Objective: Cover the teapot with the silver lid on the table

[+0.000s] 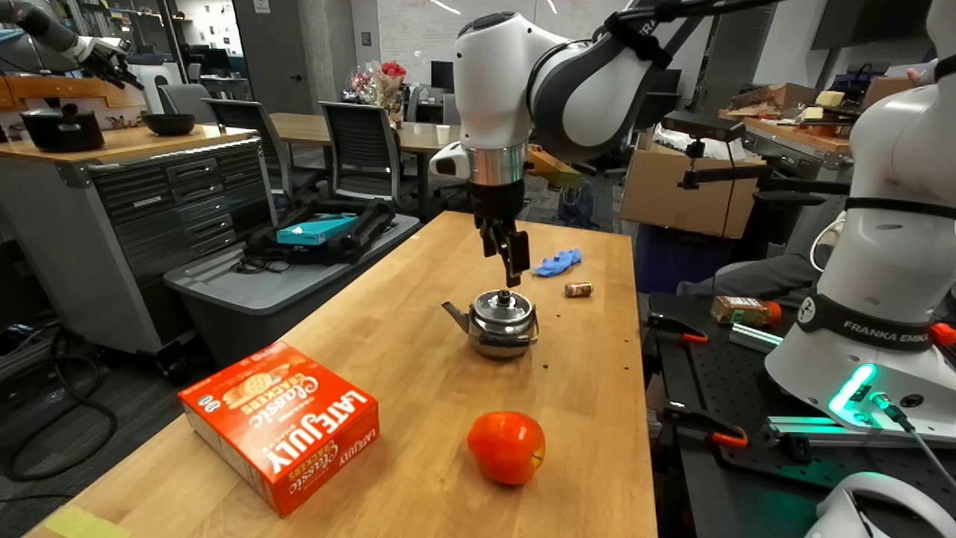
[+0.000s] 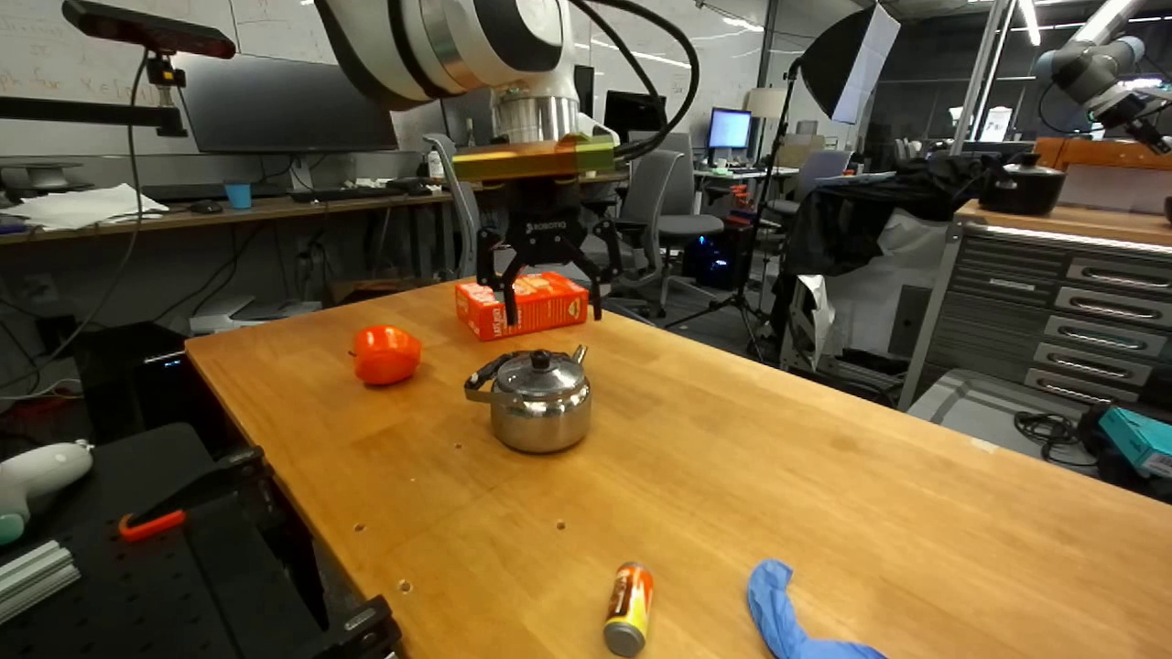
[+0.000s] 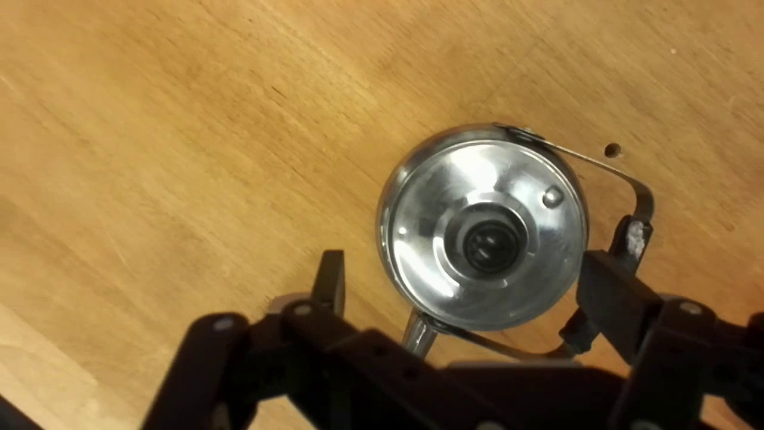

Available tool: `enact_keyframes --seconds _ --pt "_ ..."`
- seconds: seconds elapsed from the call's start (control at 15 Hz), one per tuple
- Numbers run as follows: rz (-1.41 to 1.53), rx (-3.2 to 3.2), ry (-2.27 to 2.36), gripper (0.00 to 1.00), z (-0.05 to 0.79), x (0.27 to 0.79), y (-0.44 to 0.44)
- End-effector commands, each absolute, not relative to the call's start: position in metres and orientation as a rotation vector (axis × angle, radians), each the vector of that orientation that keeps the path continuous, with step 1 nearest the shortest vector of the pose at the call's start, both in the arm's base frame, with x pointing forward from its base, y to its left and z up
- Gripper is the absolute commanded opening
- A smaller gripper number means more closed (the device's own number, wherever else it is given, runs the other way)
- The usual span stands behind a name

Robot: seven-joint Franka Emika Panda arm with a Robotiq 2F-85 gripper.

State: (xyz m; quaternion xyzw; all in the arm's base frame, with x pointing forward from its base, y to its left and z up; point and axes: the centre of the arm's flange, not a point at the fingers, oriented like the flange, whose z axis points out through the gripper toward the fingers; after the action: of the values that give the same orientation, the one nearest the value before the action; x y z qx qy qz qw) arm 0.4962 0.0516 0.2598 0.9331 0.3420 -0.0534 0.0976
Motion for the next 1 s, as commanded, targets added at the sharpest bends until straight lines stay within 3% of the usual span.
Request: enact_keyframes --seconds 0.0,0.6,0.93 --pt "-0.044 2.846 0.881 1.0 0.296 0.487 0.041" --pt "0.128 3.11 0.362 1.0 0.358 0.498 0.025" --pt "0.093 3.135 0.376 1.0 0.351 0.501 0.024"
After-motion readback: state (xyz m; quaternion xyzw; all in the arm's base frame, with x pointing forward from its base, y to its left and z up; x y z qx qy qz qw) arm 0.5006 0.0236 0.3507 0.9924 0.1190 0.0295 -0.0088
